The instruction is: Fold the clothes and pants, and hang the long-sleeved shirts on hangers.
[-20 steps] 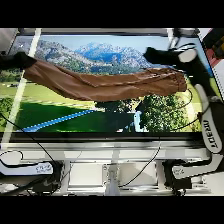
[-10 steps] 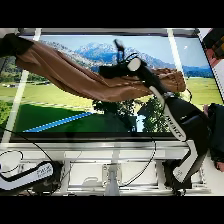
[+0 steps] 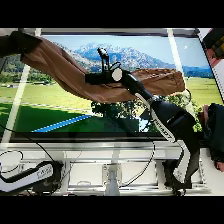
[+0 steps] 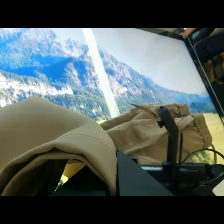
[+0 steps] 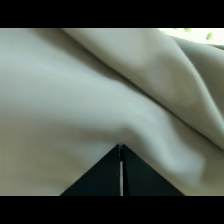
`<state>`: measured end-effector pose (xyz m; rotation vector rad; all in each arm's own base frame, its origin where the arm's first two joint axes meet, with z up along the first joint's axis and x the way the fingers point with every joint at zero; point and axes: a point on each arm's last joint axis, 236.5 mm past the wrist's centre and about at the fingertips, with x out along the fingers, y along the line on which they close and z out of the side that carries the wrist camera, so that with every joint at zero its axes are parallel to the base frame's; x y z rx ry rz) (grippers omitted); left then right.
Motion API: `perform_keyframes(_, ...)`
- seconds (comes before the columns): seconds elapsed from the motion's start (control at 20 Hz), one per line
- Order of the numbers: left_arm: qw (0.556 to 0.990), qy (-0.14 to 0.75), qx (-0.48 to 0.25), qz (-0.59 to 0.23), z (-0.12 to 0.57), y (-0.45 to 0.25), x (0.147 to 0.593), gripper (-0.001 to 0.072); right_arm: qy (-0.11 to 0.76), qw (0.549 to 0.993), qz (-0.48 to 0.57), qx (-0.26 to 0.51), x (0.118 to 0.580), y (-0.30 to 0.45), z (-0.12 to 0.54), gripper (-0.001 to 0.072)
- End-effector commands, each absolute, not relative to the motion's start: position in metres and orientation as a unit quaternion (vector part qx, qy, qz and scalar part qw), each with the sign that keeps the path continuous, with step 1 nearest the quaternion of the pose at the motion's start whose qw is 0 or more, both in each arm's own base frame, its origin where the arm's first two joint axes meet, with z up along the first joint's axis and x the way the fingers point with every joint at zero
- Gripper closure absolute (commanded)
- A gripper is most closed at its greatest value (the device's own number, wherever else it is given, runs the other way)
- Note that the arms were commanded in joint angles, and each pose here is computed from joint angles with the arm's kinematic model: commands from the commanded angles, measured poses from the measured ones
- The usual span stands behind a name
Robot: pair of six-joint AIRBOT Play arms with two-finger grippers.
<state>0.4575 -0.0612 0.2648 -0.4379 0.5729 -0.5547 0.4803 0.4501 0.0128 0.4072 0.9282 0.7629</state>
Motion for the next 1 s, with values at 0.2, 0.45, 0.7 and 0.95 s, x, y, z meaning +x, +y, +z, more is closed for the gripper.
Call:
perform_keyframes(0.2,0.867,0.318,-0.211,-0.320,0.233,-0.119,0.466,0.0687,0.442,0.796,0.331,0.249,0.473,0.488,-0.026,0.0684)
perform_keyframes(0.45,0.852,0.337,-0.215,-0.340,0.203,-0.163,0.481,0.0687,0.441,0.798,0.322,0.256,0.479,0.488,-0.038,0.0684)
perform_keyframes(0.7,0.808,0.410,-0.256,-0.336,0.139,-0.199,0.494,0.0687,0.430,0.809,0.251,0.313,0.543,0.416,-0.037,0.0684)
perform_keyframes(0.95,0.790,0.443,-0.261,-0.335,0.090,-0.228,0.502,0.0687,0.445,0.806,0.199,0.336,0.583,0.334,-0.048,0.0683)
